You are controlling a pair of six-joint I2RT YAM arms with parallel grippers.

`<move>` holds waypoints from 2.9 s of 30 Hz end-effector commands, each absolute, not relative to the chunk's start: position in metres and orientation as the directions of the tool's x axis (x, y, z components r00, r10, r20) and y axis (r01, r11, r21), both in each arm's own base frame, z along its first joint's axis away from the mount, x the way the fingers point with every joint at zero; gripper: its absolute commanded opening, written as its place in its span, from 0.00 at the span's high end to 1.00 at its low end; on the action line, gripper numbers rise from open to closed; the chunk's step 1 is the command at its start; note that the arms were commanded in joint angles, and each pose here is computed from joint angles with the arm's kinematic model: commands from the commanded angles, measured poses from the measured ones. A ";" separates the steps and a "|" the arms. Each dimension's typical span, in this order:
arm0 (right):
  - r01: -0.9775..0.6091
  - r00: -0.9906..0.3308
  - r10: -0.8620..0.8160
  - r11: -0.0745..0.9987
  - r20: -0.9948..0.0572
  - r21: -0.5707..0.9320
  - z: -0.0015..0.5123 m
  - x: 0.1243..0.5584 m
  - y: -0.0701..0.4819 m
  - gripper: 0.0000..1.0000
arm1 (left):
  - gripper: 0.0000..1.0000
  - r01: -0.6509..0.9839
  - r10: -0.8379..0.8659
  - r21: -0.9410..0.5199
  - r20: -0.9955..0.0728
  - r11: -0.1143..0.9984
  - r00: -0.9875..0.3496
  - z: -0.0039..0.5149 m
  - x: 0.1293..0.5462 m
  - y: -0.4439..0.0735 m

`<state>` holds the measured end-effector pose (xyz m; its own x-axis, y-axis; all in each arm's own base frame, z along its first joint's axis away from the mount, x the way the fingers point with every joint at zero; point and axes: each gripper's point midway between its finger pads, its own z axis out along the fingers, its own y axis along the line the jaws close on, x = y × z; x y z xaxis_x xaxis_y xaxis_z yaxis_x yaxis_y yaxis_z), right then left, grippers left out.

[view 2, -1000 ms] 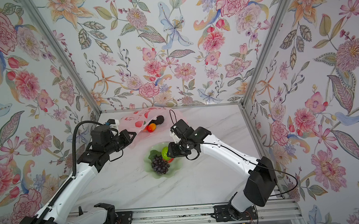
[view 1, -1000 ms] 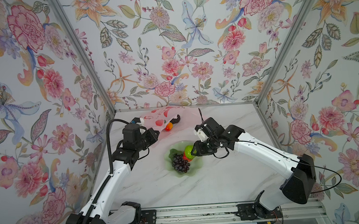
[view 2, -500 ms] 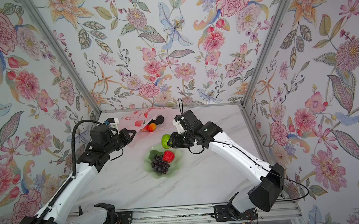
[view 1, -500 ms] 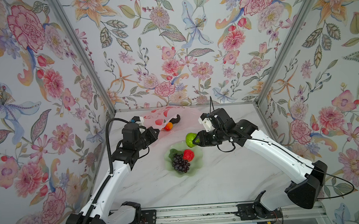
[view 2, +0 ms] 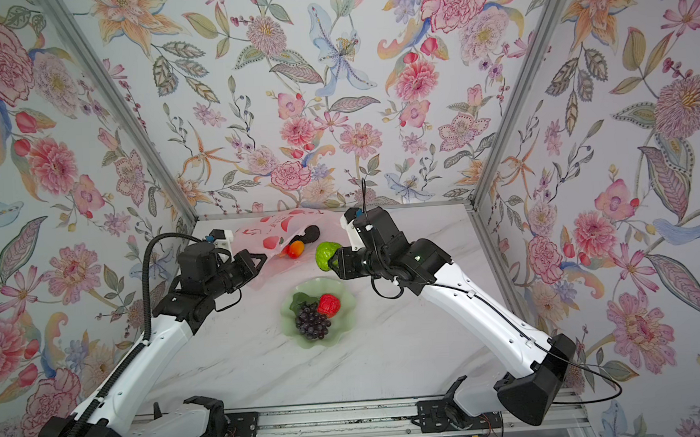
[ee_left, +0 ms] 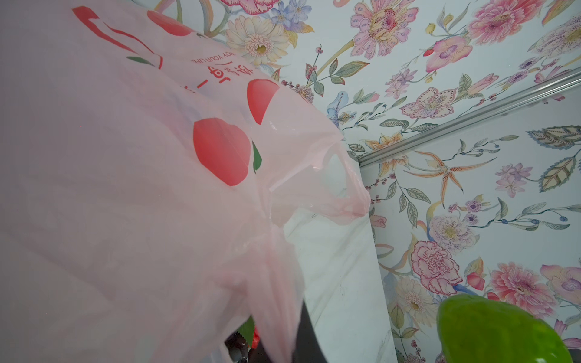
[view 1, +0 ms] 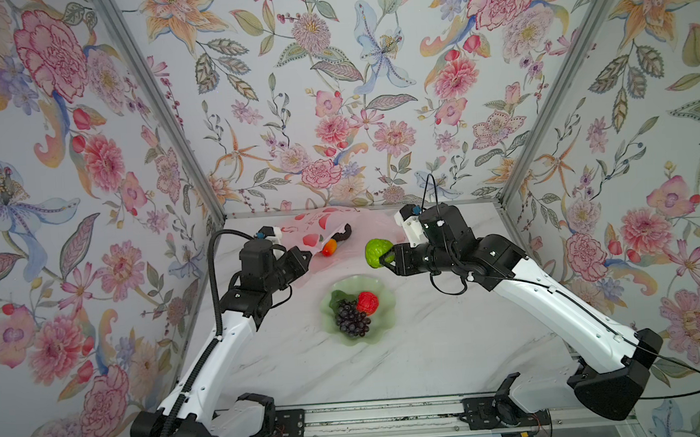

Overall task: Place the fruits into the plastic bag
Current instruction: 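Lift the green fruit with the right gripper up off the plate, then carry the green fruit with the right gripper into the bag mouth, then open the right gripper to drop the green fruit into the bag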

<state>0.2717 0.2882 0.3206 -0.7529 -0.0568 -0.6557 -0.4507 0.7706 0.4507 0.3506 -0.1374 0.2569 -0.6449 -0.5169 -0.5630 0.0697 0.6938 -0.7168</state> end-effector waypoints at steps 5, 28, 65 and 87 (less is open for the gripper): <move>-0.470 -0.667 0.000 0.776 -0.745 0.421 0.357 0.297 0.286 0.63 | 1.00 0.085 -0.512 -0.724 -0.560 0.684 -0.652 0.261 0.351 -0.139; -0.435 -0.731 -0.006 0.774 -0.682 0.461 0.312 0.378 0.314 0.63 | 1.00 0.094 -0.492 -0.706 -0.576 0.702 -0.652 0.260 0.349 -0.139; -0.310 -0.907 -0.012 0.695 -0.420 0.648 0.166 0.466 0.401 0.65 | 1.00 0.133 -0.400 -0.610 -0.653 0.781 -0.643 0.270 0.364 -0.146; -0.263 -0.941 -0.018 0.663 -0.337 0.700 0.128 0.477 0.422 0.42 | 1.00 0.110 -0.370 -0.561 -0.667 0.820 -0.647 0.266 0.374 -0.139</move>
